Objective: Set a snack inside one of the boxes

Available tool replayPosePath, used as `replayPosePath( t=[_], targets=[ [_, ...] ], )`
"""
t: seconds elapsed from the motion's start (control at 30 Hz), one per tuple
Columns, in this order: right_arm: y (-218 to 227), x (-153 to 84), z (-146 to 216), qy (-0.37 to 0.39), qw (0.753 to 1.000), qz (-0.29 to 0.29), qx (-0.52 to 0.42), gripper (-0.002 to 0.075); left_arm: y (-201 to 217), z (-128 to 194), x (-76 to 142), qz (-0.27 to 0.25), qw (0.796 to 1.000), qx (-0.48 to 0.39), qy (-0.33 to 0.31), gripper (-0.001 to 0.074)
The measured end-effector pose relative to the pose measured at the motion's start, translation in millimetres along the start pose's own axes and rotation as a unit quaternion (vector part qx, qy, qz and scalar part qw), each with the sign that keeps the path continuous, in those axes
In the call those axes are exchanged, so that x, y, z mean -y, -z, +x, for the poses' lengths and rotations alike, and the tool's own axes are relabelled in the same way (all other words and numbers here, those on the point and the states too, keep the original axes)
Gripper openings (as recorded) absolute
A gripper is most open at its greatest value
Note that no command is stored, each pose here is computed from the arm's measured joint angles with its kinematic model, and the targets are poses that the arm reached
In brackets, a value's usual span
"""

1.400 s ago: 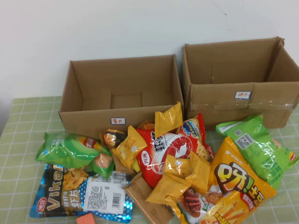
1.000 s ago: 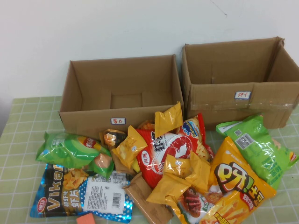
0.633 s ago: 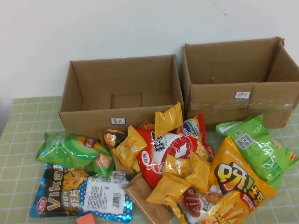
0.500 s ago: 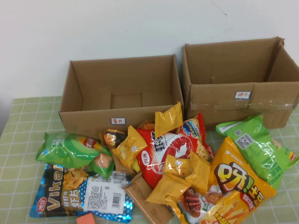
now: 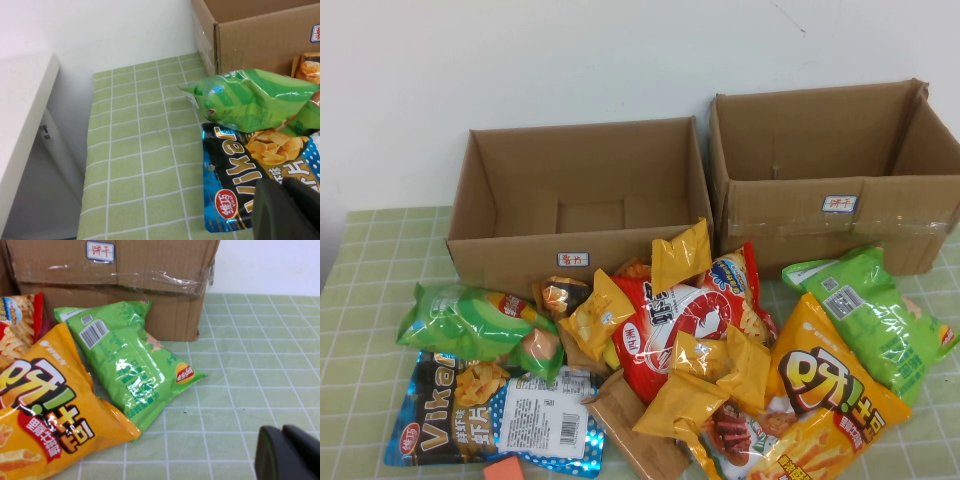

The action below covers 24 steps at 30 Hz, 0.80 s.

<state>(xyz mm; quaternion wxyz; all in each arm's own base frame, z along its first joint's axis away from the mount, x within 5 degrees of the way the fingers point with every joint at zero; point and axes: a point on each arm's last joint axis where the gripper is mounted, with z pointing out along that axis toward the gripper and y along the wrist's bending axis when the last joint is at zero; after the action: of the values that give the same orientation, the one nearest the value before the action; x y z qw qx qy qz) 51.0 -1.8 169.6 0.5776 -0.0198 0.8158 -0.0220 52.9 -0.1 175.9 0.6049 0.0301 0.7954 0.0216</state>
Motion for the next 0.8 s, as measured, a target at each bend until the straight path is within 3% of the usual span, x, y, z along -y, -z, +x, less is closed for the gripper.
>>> replayPosePath(
  t=[0.5, 0.57, 0.63, 0.7, 0.73, 0.8],
  targets=[
    [0.0, 0.0, 0.0, 0.000, 1.000, 0.000, 0.000, -0.0002, 0.0, -1.9, -1.6, -0.009, 1.000, 0.010, -0.024, -0.0002],
    [0.0, 0.0, 0.0, 0.000, 1.000, 0.000, 0.000, -0.0002, 0.0, -5.0, 1.3, 0.009, 0.997, 0.029, 0.074, -0.0002],
    [0.0, 0.0, 0.0, 0.000, 1.000, 0.000, 0.000, -0.0002, 0.6, -10.9, 4.8, 0.040, 0.969, 0.054, 0.238, -0.0002],
    [0.0, 0.0, 0.0, 0.000, 1.000, 0.000, 0.000, -0.0002, 1.7, -16.8, 7.1, 0.075, 0.904, 0.071, 0.414, -0.0002],
    [0.0, 0.0, 0.0, 0.000, 1.000, 0.000, 0.000, -0.0002, 2.2, -19.0, 7.4, 0.087, 0.873, 0.075, 0.474, -0.0002],
    [0.0, 0.0, 0.0, 0.000, 1.000, 0.000, 0.000, -0.0002, 2.8, -21.8, 7.0, 0.098, 0.835, 0.083, 0.534, -0.0003]
  ],
)
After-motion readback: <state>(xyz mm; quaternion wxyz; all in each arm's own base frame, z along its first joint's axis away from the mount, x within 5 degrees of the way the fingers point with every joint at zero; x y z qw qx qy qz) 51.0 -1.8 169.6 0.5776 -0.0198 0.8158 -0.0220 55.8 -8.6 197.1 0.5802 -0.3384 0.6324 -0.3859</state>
